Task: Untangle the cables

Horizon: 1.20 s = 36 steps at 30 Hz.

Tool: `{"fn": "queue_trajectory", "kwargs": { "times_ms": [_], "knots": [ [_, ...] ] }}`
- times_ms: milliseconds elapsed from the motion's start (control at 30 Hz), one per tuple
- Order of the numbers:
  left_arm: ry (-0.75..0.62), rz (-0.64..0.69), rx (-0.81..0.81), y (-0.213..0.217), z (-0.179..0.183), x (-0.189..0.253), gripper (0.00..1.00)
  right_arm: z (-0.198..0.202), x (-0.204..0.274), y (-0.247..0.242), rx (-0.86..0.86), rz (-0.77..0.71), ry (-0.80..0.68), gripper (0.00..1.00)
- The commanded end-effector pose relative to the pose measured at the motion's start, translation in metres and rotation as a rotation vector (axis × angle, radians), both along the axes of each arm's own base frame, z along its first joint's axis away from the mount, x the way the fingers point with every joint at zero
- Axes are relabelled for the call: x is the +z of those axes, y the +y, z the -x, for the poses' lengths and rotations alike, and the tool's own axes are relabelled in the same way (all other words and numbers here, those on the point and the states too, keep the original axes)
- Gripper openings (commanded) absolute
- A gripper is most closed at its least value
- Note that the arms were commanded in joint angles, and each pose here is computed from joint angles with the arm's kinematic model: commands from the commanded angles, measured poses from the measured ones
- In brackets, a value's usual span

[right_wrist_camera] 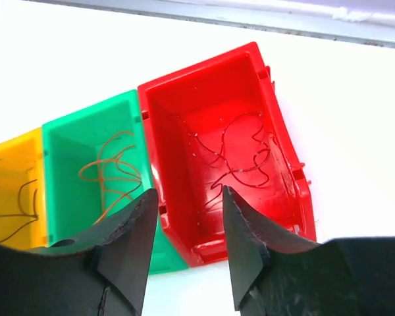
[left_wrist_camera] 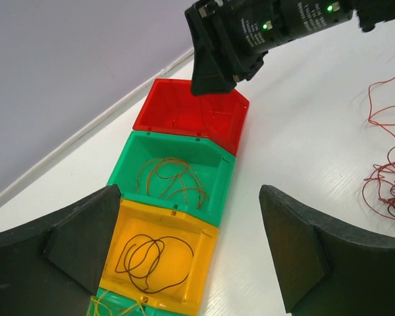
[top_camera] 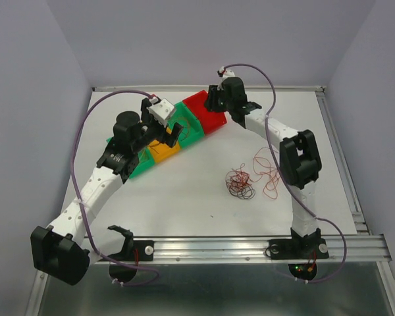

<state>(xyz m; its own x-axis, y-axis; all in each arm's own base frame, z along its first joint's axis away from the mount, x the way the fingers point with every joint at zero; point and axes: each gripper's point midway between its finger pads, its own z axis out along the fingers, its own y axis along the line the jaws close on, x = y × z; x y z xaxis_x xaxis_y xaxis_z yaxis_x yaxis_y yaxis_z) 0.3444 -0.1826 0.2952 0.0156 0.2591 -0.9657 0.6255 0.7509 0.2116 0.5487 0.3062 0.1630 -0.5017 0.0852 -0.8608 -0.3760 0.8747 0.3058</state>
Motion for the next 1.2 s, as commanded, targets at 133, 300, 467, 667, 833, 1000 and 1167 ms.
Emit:
{"fn": "queue_trajectory", "kwargs": {
  "times_ms": [133,300,467,667,833,1000,1167],
  "knots": [
    [-0.035,-0.003,-0.044,-0.004,0.003,0.006,0.99,0.056,0.025,-0.032,-0.084,0.071,-0.036,0.58],
    [-0.015,-0.024,-0.114,-0.015,0.008,-0.008,0.99,0.116,0.036,-0.094,-0.259,0.095,-0.036,0.62],
    [0.023,-0.042,-0.178,-0.031,0.009,-0.022,0.99,0.194,-0.023,-0.154,-0.376,0.150,0.087,0.68],
    [0.039,-0.058,-0.198,-0.039,0.015,-0.033,0.99,0.227,-0.051,-0.185,-0.503,0.170,0.178,0.82],
    [0.036,-0.060,-0.214,-0.044,0.022,-0.036,0.99,0.245,-0.065,-0.225,-0.713,0.226,0.202,0.86],
    [0.038,-0.067,-0.230,-0.048,0.026,-0.040,0.99,0.261,-0.059,-0.245,-0.818,0.202,0.190,0.88],
    [0.046,-0.072,-0.248,-0.052,0.030,-0.044,0.99,0.269,-0.061,-0.262,-0.951,0.201,0.200,0.91]
  ]
}}
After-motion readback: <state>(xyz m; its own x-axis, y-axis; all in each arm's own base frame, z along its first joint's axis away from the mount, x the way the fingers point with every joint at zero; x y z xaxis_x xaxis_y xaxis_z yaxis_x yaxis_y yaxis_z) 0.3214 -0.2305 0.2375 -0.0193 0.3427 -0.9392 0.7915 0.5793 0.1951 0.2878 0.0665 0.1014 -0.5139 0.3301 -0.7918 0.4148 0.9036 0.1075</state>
